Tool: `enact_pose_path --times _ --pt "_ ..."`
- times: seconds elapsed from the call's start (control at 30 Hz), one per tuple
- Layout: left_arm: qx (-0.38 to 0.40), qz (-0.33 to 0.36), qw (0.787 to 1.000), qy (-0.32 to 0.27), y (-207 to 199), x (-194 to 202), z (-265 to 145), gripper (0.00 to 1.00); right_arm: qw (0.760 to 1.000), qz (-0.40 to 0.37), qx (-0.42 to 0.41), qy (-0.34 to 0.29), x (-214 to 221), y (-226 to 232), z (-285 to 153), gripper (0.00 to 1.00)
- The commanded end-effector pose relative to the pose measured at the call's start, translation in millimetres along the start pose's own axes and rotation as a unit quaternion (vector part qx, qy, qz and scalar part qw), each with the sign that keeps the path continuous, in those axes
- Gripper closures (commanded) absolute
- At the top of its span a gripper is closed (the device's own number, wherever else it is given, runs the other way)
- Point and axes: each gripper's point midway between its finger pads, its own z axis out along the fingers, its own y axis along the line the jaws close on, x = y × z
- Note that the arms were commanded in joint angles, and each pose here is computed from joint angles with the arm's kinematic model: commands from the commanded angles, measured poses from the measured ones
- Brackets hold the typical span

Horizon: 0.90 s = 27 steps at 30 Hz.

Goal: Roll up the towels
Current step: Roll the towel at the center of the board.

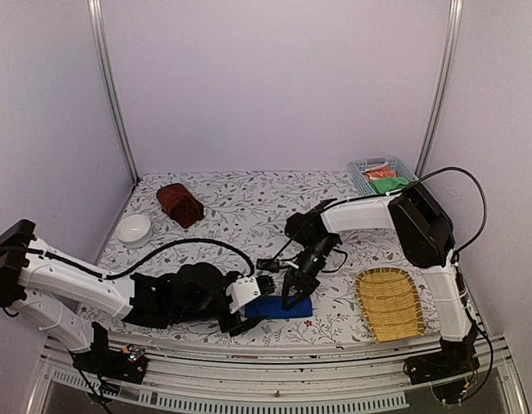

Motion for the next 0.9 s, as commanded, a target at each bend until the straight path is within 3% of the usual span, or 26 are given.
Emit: enact_pose_path --times 0.0,0.4,0.63,0.87 --pt "0.028 0.069 0.997 0.018 -17.8 1.8 14.4 0.22 0.994 0.053 0.020 0.098 60.1 -31.3 26.7 0.84" --pt "0.009 0.133 0.986 0.096 -21.0 42.1 58.4 0.22 0.994 0.059 0.013 0.095 58.7 -31.9 28.6 0.82" --pt "0.006 0.144 0.982 0.124 -20.5 52.7 71.2 0.32 0.995 0.055 0.011 0.088 53.4 -28.4 25.5 0.82" --pt "0.021 0.136 0.978 0.159 -25.0 63.5 75.4 0.39 0.998 -0.007 0.041 0.053 20.0 -0.7 -11.3 0.56"
